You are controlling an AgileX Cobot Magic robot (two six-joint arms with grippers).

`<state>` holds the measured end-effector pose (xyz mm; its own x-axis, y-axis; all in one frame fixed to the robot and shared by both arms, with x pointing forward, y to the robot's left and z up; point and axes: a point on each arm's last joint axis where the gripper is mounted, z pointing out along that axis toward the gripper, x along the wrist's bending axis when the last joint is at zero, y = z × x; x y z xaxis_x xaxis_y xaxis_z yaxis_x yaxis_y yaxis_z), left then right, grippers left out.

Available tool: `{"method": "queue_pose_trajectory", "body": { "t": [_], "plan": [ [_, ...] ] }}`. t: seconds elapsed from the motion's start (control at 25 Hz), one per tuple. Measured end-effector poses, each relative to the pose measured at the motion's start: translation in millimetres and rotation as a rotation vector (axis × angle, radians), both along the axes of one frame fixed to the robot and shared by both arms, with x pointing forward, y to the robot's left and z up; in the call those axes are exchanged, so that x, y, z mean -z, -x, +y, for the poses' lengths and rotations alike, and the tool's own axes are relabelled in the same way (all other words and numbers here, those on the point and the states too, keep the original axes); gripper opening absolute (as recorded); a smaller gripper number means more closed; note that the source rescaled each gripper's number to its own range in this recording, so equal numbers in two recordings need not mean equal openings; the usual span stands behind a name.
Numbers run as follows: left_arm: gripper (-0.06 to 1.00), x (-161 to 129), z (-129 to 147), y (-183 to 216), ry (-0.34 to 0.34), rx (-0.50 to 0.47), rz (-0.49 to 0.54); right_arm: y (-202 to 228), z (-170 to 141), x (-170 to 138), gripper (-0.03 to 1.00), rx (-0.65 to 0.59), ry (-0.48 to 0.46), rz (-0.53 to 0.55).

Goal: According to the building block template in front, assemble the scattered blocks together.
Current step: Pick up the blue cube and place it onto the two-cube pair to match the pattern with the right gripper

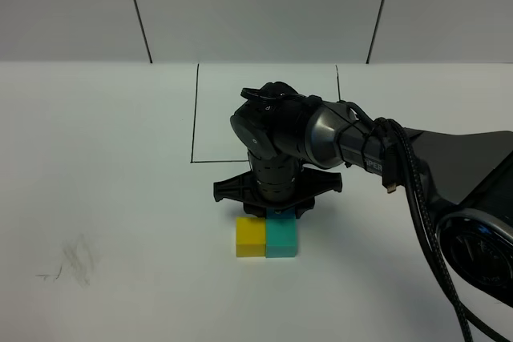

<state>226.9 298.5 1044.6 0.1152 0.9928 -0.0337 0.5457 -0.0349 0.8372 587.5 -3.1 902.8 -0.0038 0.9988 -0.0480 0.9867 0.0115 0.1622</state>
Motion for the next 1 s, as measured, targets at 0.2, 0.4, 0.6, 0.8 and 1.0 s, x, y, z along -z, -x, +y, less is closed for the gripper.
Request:
{"method": "queue_pose_trajectory", "body": {
  "t": [0.2, 0.4, 0.6, 0.8, 1.0],
  "plan": [
    [0.75, 0.0, 0.0, 0.0, 0.0, 0.0, 0.0, 0.0, 0.1, 0.0, 0.29, -0.002, -0.001, 0.0],
    [0.75, 0.0, 0.0, 0.0, 0.0, 0.0, 0.0, 0.3, 0.4, -0.1, 0.29, 0.0, -0.005, 0.003],
    [0.75, 0.0, 0.0, 0.0, 0.0, 0.0, 0.0, 0.9, 1.0, 0.0, 0.36, 0.004, -0.012, 0.01],
    [0.75, 0.0, 0.0, 0.0, 0.0, 0.0, 0.0, 0.9, 1.0, 0.0, 0.56, -0.024, -0.008, 0.011],
    [0.75, 0.0, 0.0, 0.0, 0.0, 0.0, 0.0, 0.7, 1.2, -1.0, 0.66, -0.034, -0.01, 0.008]
  ]
}}
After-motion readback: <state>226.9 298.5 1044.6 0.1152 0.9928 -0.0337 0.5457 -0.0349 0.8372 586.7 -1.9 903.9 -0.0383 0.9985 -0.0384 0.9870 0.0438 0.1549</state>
